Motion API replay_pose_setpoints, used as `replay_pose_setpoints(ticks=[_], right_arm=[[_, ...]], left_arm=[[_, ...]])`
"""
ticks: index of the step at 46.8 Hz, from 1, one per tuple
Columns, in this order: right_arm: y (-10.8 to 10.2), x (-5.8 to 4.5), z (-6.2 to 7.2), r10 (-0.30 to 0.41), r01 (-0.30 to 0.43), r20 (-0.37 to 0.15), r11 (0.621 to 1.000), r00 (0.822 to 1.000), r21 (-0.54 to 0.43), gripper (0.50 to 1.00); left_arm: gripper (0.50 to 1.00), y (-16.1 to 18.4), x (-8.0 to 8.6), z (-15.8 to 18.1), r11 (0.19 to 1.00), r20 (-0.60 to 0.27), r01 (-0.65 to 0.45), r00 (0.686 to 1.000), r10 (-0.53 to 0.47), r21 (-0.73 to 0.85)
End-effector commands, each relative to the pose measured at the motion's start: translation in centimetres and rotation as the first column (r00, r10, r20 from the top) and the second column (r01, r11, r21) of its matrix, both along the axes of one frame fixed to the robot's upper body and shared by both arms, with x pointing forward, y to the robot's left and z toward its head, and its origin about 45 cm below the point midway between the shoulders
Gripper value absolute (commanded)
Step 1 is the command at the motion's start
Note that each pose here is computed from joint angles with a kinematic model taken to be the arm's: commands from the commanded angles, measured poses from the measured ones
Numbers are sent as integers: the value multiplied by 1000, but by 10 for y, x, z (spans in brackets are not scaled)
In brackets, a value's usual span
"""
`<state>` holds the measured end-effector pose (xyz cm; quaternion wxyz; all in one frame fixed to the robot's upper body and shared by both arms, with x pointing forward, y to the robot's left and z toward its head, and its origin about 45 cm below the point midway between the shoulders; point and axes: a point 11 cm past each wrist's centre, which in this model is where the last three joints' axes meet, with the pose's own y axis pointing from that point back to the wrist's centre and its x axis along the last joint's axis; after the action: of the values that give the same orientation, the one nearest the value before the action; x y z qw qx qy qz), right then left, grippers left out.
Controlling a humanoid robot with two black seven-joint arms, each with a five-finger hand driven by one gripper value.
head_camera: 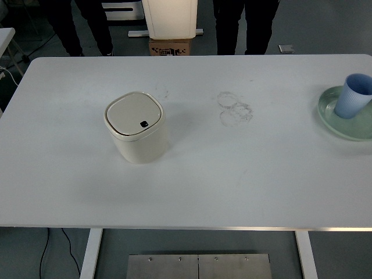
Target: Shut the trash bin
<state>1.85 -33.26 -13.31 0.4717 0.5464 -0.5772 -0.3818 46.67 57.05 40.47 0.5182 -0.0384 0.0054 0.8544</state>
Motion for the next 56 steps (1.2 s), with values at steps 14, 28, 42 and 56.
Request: replay_pose_setpoints(ticks=[14,28,42,56], right_arm=[[0,0,0,0,0,0,1000,1000,0,991],[0,0,0,0,0,1,1000,1000,0,991],[0,0,0,0,0,1,1000,1000,0,991],[0,0,0,0,0,0,1000,1000,0,991]], left_arm=[[1000,12,-8,3,999,27,-27,999,28,-31],[1000,13,-11,-18,1000,-25,-26,999,26,-17],[1000,-3,-4,-40,1000,-57,4,998,-5,-25],[1000,-68,33,-55,993,-90,114,989,-115,-14]])
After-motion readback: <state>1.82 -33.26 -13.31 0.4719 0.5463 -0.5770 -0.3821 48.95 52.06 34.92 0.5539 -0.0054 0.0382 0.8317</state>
